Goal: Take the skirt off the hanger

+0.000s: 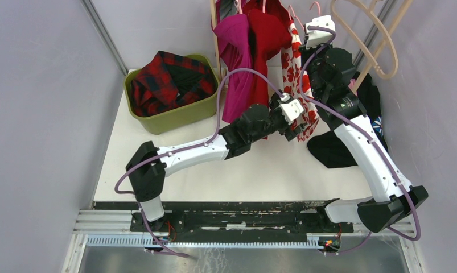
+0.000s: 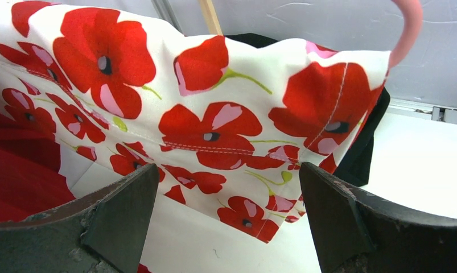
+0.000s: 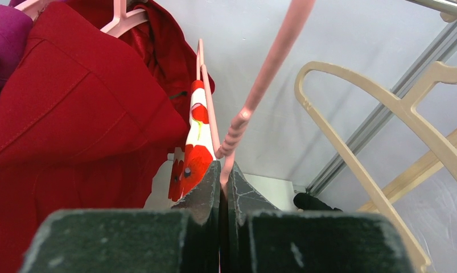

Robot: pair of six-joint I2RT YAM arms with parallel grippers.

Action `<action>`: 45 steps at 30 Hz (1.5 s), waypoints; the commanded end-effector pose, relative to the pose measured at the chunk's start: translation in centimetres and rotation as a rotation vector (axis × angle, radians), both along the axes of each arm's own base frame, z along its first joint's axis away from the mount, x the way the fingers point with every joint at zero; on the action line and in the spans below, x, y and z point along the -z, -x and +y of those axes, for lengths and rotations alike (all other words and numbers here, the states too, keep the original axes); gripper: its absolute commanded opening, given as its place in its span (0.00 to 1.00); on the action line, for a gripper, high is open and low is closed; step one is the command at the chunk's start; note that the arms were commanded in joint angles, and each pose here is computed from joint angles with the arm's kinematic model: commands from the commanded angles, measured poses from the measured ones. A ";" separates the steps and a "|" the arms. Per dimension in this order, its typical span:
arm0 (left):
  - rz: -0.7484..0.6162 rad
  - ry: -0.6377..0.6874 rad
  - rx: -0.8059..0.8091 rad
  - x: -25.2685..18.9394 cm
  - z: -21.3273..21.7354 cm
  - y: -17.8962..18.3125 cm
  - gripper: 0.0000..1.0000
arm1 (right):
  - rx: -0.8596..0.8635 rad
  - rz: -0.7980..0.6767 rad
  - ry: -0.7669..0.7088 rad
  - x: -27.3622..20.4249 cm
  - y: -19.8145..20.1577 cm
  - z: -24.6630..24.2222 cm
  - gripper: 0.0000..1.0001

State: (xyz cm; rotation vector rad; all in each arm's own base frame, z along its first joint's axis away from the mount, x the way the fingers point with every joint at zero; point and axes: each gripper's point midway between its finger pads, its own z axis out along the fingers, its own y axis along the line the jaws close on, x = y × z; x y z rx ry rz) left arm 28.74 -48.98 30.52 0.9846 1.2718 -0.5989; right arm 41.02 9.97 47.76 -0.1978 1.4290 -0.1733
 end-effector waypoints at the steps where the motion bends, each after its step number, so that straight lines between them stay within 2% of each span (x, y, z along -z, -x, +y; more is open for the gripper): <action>1: -0.048 0.096 -0.013 -3.8 -0.9 -0.8 0.99 | -0.032 -0.143 -0.061 -5.0 1.1 0.3 0.01; 11: 0.035 0.116 0.037 -3.7 -0.2 1.1 0.99 | -0.026 -0.136 -0.054 -4.3 0.7 0.5 0.01; 28: 0.049 0.104 0.060 -3.2 -0.8 1.9 0.99 | -0.028 -0.131 -0.055 -3.9 0.3 0.7 0.01; 33: 0.021 0.068 -0.037 -2.2 -0.4 0.1 0.99 | -0.033 -0.131 -0.058 -3.9 0.2 0.8 0.01; 39: 0.017 0.050 -0.189 -1.0 1.1 -3.9 0.99 | -0.046 -0.140 -0.058 -4.4 0.3 1.0 0.00; 45: 0.053 0.046 -0.227 -0.1 2.0 -7.7 1.00 | -0.068 -0.143 -0.062 -4.6 0.5 1.4 0.00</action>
